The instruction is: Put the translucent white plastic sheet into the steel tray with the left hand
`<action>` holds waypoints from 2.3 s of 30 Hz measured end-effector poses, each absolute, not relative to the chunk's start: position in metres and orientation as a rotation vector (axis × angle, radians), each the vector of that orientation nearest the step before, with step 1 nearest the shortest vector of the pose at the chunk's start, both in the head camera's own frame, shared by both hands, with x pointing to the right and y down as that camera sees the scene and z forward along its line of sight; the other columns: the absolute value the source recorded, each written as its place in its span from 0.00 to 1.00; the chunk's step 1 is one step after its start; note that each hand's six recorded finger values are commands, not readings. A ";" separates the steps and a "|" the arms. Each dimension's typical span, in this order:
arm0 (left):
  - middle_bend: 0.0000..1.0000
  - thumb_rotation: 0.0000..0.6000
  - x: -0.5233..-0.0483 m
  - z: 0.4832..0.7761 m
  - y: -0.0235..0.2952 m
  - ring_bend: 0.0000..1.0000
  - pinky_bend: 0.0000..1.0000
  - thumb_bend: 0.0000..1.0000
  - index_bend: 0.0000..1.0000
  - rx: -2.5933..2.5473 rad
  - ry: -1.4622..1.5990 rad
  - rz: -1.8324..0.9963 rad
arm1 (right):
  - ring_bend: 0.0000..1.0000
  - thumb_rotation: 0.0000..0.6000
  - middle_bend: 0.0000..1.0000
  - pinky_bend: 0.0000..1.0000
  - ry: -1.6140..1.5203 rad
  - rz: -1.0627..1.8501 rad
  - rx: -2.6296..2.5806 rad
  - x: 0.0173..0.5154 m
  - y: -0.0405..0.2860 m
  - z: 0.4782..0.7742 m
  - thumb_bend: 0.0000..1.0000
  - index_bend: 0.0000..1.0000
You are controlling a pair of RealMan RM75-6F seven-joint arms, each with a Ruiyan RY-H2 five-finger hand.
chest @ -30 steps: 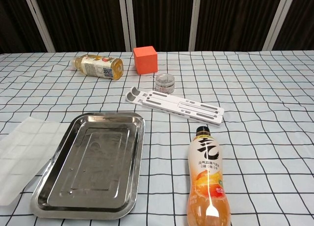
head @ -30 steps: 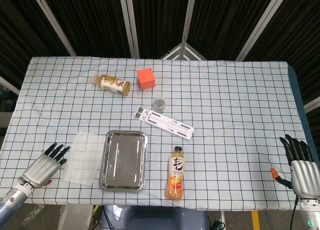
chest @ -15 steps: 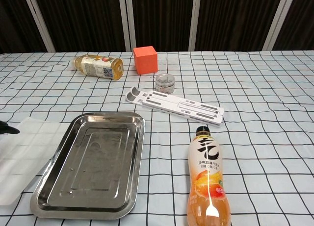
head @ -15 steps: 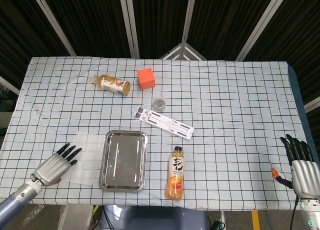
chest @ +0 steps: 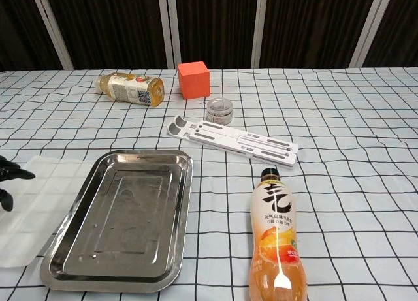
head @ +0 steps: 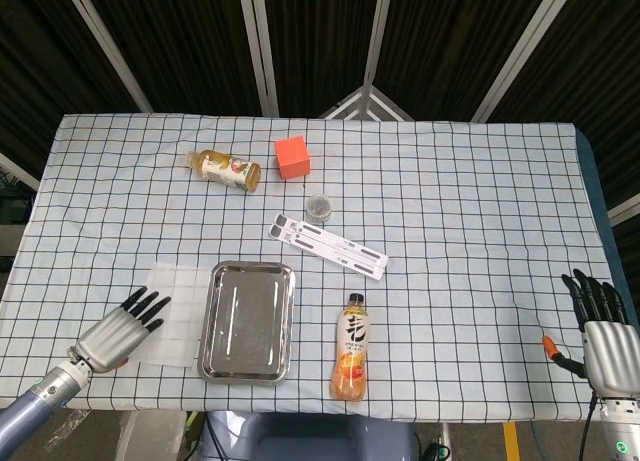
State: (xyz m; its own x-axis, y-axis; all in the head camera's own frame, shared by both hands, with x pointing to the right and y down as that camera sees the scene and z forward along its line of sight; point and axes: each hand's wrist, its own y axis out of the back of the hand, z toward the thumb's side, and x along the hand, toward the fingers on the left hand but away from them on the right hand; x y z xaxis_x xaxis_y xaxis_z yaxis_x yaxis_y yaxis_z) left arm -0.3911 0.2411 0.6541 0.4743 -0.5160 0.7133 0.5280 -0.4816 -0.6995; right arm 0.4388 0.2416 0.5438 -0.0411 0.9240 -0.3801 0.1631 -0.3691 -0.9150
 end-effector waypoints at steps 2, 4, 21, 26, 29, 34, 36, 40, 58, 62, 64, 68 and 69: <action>0.00 1.00 -0.390 0.651 0.240 0.00 0.00 0.09 0.20 -1.644 -0.006 -1.199 | 0.00 1.00 0.00 0.00 -1.172 1.472 -1.577 0.439 0.242 0.544 0.32 0.00; 0.00 1.00 -0.389 0.648 0.241 0.00 0.00 0.07 0.19 -1.630 -0.005 -1.169 | 0.00 1.00 0.00 0.00 -1.173 1.472 -1.579 0.439 0.242 0.544 0.32 0.00; 0.00 1.00 -0.388 0.646 0.255 0.00 0.00 0.06 0.18 -1.652 -0.026 -1.136 | 0.00 1.00 0.00 0.00 -1.185 1.474 -1.581 0.439 0.241 0.544 0.33 0.00; 0.00 1.00 -0.393 0.642 0.256 0.00 0.00 0.06 0.17 -1.650 -0.031 -1.145 | 0.00 1.00 0.00 0.00 -1.183 1.471 -1.582 0.439 0.242 0.544 0.33 0.00; 0.00 1.00 -0.395 0.639 0.256 0.00 0.00 0.06 0.17 -1.650 -0.028 -1.149 | 0.00 1.00 0.00 0.00 -1.182 1.473 -1.581 0.439 0.242 0.544 0.32 0.00; 0.00 1.00 -0.399 0.636 0.256 0.00 0.00 0.06 0.18 -1.638 -0.039 -1.149 | 0.00 1.00 0.00 0.00 -1.179 1.476 -1.582 0.438 0.242 0.544 0.32 0.00; 0.00 1.00 -0.403 0.639 0.255 0.00 0.00 0.06 0.19 -1.632 -0.047 -1.170 | 0.00 1.00 0.00 0.00 -1.180 1.475 -1.582 0.438 0.242 0.544 0.32 0.00; 0.00 1.00 -0.404 0.646 0.251 0.00 0.00 0.06 0.21 -1.626 -0.052 -1.194 | 0.00 1.00 0.00 0.00 -1.182 1.477 -1.583 0.438 0.242 0.544 0.32 0.00; 0.00 1.00 -0.381 0.663 0.243 0.00 0.00 0.07 0.24 -1.629 -0.094 -1.176 | 0.00 1.00 0.00 0.00 -1.190 1.475 -1.592 0.439 0.241 0.544 0.32 0.00; 0.00 1.00 -0.375 0.666 0.243 0.00 0.00 0.18 0.31 -1.639 -0.082 -1.170 | 0.00 1.00 0.00 0.00 -1.190 1.475 -1.593 0.438 0.241 0.544 0.33 0.00; 0.00 1.00 -0.373 0.667 0.243 0.00 0.00 0.26 0.37 -1.649 -0.070 -1.164 | 0.00 1.00 0.00 0.00 -1.191 1.475 -1.593 0.438 0.241 0.544 0.32 0.00; 0.00 1.00 -0.366 0.667 0.244 0.00 0.00 0.37 0.50 -1.680 -0.031 -1.138 | 0.00 1.00 0.00 0.00 -1.193 1.477 -1.595 0.439 0.242 0.544 0.32 0.00; 0.00 1.00 -0.365 0.667 0.245 0.00 0.00 0.39 0.52 -1.688 -0.023 -1.133 | 0.00 1.00 0.00 0.00 -1.193 1.477 -1.596 0.439 0.242 0.544 0.32 0.00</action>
